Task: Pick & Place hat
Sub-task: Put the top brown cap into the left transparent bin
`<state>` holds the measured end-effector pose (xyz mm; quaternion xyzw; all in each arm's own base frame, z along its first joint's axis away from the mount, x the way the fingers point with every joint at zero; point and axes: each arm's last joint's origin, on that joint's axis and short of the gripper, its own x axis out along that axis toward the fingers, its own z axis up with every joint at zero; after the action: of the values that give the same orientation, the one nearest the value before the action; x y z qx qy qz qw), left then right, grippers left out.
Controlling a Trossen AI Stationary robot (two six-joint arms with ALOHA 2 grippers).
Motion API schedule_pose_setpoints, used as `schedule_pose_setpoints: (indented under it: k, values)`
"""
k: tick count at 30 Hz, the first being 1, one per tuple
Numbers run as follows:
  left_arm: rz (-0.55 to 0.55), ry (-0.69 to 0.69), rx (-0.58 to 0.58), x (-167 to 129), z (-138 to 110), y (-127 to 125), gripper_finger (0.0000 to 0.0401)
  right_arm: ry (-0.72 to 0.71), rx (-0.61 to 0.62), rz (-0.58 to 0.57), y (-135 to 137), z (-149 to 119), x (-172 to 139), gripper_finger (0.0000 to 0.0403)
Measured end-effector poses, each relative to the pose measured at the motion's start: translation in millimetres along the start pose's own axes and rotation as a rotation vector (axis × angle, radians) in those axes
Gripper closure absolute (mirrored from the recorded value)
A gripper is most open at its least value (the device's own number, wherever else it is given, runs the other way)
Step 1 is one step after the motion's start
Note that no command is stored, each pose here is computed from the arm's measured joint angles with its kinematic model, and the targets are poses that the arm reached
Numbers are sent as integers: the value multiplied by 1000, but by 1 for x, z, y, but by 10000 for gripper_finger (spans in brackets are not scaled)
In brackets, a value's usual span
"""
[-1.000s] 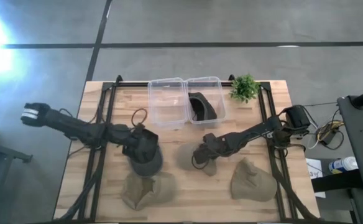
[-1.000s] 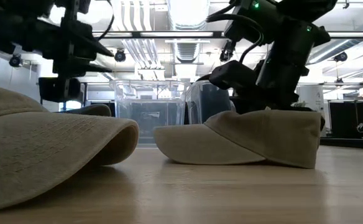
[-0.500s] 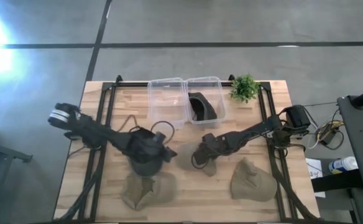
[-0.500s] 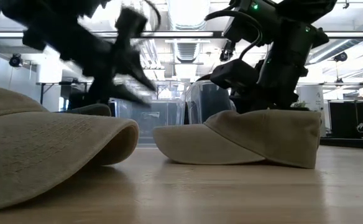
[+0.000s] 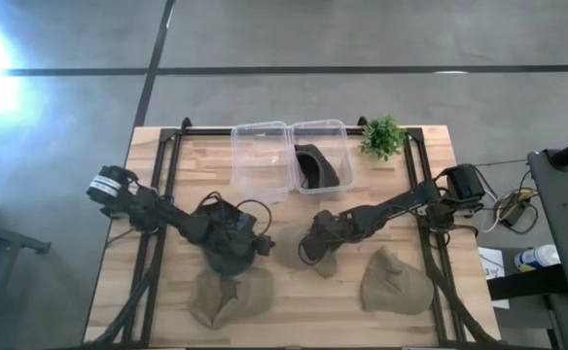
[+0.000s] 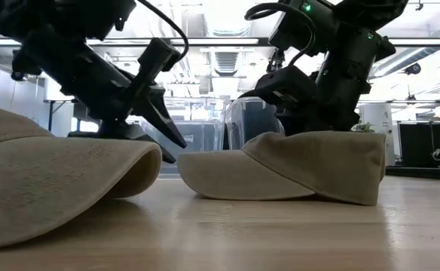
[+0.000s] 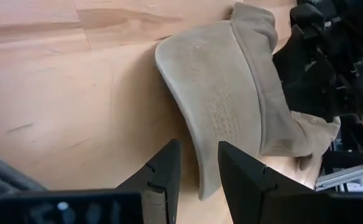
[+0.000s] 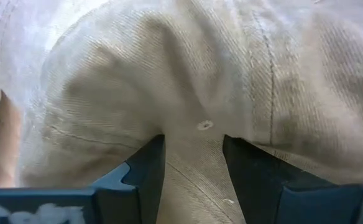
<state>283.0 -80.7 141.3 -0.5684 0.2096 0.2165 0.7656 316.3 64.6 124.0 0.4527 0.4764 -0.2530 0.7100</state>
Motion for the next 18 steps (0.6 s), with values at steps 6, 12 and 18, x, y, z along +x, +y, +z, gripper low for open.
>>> schedule_pose_setpoints:
  k: [6, 12, 18]
  values:
    - [-29, -4, -20, 14, -1, 4, 298, 22, -25, 38, 3, 0, 0, 236]
    - [-132, -10, -20, 23, -4, 0, 298, 21, -18, 89, 7, 3, 1, 236]
    - [-197, -34, 22, 21, -2, -7, 298, 24, -15, 81, 6, 4, 4, 236]
